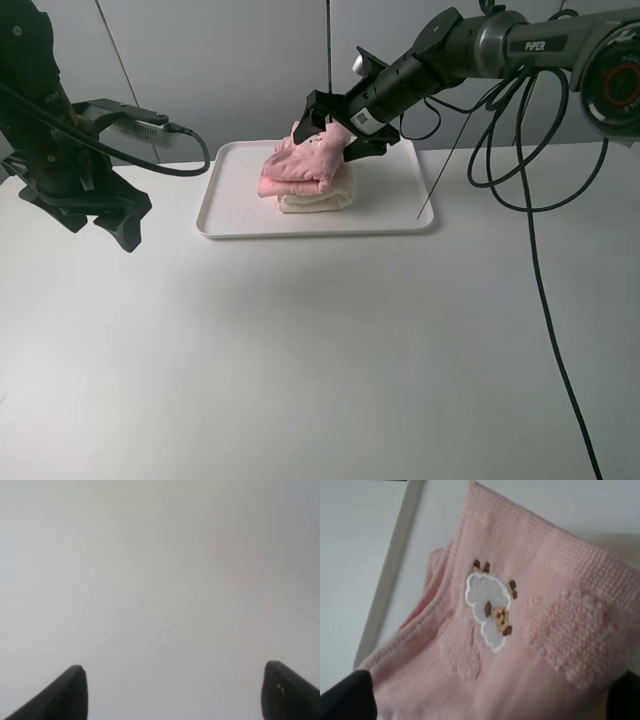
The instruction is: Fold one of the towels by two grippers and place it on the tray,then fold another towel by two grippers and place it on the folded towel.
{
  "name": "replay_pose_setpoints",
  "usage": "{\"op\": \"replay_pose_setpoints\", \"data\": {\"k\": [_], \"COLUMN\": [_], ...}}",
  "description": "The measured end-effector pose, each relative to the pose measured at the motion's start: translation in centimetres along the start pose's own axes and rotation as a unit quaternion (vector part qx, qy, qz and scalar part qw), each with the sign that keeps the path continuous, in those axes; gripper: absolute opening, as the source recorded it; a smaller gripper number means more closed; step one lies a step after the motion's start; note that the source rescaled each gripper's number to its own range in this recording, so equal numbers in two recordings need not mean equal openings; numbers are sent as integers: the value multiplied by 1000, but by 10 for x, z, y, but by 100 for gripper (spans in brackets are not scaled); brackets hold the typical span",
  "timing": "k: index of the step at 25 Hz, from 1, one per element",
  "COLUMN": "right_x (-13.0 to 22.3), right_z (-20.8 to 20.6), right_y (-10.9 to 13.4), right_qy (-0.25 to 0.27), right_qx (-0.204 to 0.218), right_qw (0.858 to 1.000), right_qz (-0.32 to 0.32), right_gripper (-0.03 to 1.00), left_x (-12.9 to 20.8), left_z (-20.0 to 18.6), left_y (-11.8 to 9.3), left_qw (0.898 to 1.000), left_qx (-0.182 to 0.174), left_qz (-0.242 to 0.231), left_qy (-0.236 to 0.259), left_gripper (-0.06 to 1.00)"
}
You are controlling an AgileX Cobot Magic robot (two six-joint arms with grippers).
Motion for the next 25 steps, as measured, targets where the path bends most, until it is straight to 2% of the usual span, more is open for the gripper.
{"op": "replay_pose_setpoints", "data": {"k": [5, 12, 15, 21, 25], "right_x": [-10, -20, -9, 56, 103], "right_z": [-38, -131, -163, -214, -254], "right_y": [11, 21, 29, 40, 52], "right_qy": [-1, -4, -15, -31, -50], "right_qx": [41, 165, 185, 198, 200], "right_qw": [998, 980, 975, 973, 971], "right_qz": [-45, -115, -118, -114, -121], "right_gripper": [100, 100, 100, 100, 100], "left_x": [0, 5, 23, 87, 128], "left_z": [-11, -80, -113, -157, -178], "left_y": [2, 17, 21, 26, 36], "left_qw": [1000, 993, 985, 969, 954], "left_qx": [-3, -22, -23, -23, -43], "left_qz": [0, -12, -23, -47, -64], "left_qy": [-15, -118, -168, -243, -291], "left_gripper": [91, 91, 91, 91, 92]}}
Point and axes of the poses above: a point on each arm's last joint axis where the gripper is mounted, z pointing out along that axis toward the gripper, y along the wrist's bending axis when the last joint is at zero, x = y × z, the point moved 9 cm from there along z, pointing out along that axis toward the gripper, and after that the axes turned 2 degrees about -z, right-handed, at the moved point
